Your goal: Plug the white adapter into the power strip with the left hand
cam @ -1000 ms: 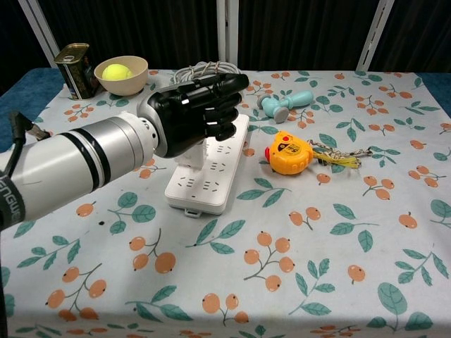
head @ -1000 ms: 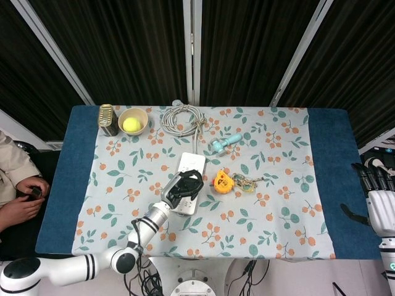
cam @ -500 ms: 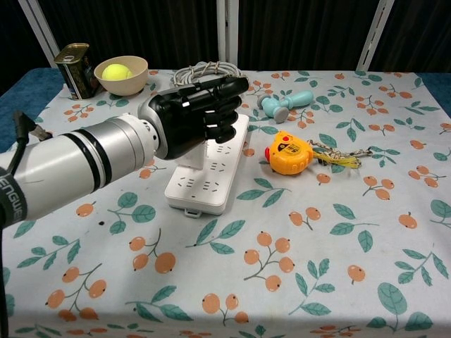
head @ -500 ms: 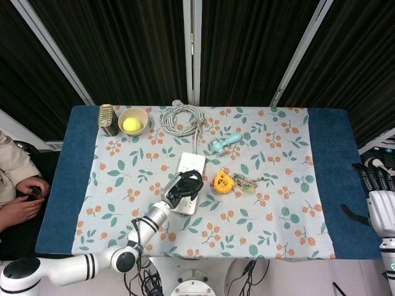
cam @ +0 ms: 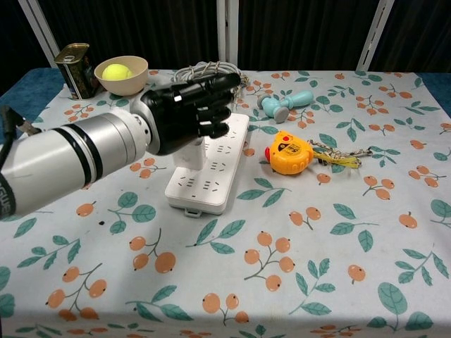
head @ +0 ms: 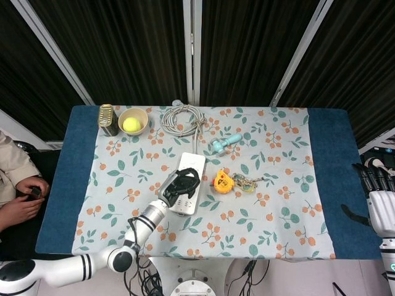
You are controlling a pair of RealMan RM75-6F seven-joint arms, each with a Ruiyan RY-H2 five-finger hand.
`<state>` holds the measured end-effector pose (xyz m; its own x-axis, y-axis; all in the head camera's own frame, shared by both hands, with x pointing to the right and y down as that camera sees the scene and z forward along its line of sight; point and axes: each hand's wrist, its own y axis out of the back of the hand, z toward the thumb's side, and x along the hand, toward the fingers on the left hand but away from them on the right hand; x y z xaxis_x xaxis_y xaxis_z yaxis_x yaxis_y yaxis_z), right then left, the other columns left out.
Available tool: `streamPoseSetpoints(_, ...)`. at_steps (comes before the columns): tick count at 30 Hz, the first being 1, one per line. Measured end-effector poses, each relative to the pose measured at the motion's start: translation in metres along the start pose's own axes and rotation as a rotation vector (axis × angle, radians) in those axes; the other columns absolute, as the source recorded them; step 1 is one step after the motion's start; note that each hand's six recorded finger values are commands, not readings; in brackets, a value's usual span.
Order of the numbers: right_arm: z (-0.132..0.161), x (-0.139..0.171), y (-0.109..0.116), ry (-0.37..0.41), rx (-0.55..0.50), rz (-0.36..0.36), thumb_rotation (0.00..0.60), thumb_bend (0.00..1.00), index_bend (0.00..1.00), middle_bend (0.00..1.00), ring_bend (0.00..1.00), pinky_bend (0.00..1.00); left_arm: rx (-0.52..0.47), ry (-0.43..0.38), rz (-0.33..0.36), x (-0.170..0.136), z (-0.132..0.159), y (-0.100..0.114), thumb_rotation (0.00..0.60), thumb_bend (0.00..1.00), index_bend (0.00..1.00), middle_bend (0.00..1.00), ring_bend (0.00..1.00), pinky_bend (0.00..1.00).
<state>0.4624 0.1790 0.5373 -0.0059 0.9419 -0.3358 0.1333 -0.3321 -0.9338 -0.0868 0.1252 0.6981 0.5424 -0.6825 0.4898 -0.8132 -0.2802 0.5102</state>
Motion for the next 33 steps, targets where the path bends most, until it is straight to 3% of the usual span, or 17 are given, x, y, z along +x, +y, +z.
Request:
streamPoseSetpoints(6,-0.001,0.0,0.002,0.003,0.001,0.0,0.6,0.12,0.07,0.09,0.0,0.0,0.055,-0.121,0.009,-0.007,0.047,0.014,0.6,0.42,0.61,0.7,0.64,0.71)
streamPoseSetpoints(11,-0.002,-0.002,0.001,0.013,0.002,0.013,0.6,0.12,0.07,0.09,0.0,0.0,0.247,-0.178,0.054,-0.018,0.078,0.046,0.6,0.4,0.4,0.55,0.47,0.51)
streamPoseSetpoints(14,-0.003,-0.004,-0.002,0.022,0.002,0.03,0.6,0.12,0.06,0.09,0.0,0.0,0.438,-0.21,0.116,-0.028,0.092,0.072,0.6,0.34,0.36,0.48,0.38,0.4)
streamPoseSetpoints(19,-0.003,-0.009,-0.006,0.039,-0.014,0.054,0.6,0.12,0.0,0.01,0.0,0.0,0.887,-0.238,0.27,-0.053,0.112,0.119,0.6,0.14,0.25,0.27,0.16,0.15)
streamPoseSetpoints(22,-0.003,-0.014,-0.007,0.053,-0.02,0.058,0.6,0.12,0.0,0.0,0.0,0.0,1.191,-0.2,0.36,-0.074,0.12,0.144,0.6,0.04,0.22,0.2,0.08,0.03)
streamPoseSetpoints(27,-0.003,-0.019,-0.011,0.064,-0.033,0.064,0.6,0.12,0.0,0.0,0.0,0.0,1.659,-0.081,0.521,-0.128,0.134,0.183,0.6,0.03,0.22,0.18,0.06,0.0)
streamPoseSetpoints(30,-0.004,-0.019,-0.013,0.062,-0.041,0.069,0.6,0.12,0.0,0.0,0.0,0.0,1.831,-0.006,0.618,-0.176,0.143,0.201,0.6,0.03,0.22,0.18,0.06,0.0)
streamPoseSetpoints(33,-0.004,-0.016,-0.016,0.06,-0.041,0.074,0.6,0.12,0.0,0.0,0.0,0.0,1.879,0.063,0.67,-0.22,0.138,0.209,0.6,0.03,0.22,0.18,0.06,0.0)
